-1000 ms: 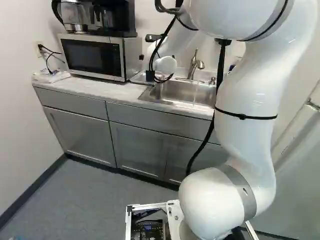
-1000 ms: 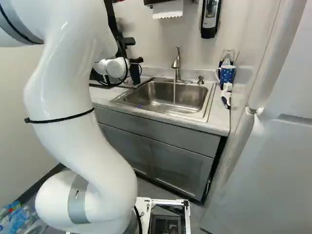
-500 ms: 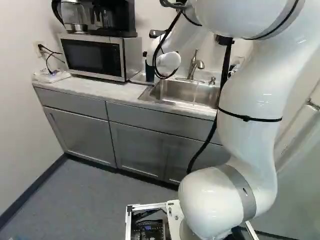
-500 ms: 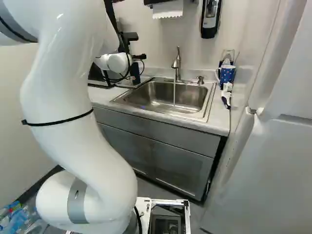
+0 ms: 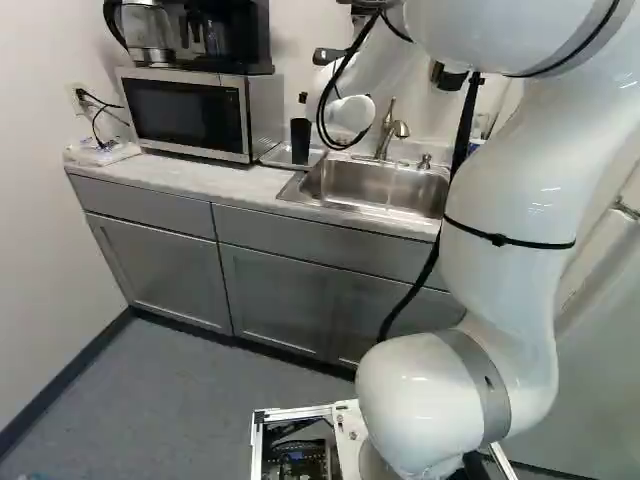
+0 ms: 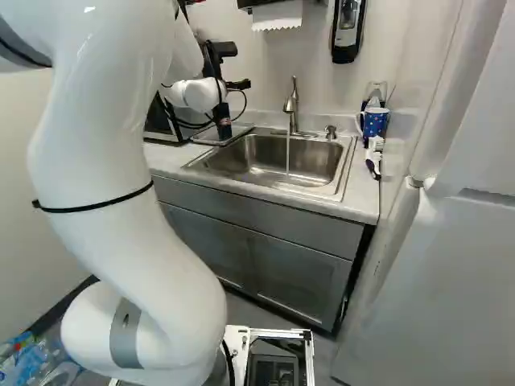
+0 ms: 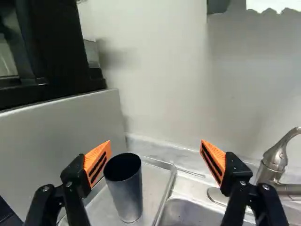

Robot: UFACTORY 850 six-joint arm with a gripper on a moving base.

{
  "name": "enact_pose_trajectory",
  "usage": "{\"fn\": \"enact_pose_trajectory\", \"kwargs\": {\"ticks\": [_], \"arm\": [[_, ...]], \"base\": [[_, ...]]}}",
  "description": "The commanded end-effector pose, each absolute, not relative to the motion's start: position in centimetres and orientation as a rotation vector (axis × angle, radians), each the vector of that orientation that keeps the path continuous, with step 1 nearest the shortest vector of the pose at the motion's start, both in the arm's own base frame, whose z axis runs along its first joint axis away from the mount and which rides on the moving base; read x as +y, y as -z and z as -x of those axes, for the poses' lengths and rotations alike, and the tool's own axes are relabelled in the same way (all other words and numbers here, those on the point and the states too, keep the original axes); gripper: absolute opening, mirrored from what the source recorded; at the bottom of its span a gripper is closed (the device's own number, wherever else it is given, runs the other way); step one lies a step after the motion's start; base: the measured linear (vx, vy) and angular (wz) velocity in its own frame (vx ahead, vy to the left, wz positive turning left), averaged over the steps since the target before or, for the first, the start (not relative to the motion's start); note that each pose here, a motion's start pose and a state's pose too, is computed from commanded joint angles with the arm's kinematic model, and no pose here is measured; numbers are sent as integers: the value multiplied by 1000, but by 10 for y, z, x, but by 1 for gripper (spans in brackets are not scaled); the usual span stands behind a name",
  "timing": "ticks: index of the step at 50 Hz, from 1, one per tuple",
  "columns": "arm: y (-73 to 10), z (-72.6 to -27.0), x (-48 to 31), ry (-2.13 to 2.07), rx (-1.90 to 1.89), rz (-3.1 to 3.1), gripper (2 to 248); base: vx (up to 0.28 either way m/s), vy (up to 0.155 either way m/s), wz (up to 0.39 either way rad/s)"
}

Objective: Rinse the cup and place it in the tray

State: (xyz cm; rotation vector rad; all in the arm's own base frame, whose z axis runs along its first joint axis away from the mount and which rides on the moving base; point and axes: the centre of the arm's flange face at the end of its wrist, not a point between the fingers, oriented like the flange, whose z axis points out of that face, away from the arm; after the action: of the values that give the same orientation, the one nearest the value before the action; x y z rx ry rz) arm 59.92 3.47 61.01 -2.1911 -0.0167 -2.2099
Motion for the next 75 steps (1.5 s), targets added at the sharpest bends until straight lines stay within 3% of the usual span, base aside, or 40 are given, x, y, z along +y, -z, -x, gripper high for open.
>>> {"fn": "enact_pose_trajectory", "kwargs": {"ticks": [75], "arm": [[-677,-633,-83,2310,195,2262,247]], "base": [[0,0,0]]}}
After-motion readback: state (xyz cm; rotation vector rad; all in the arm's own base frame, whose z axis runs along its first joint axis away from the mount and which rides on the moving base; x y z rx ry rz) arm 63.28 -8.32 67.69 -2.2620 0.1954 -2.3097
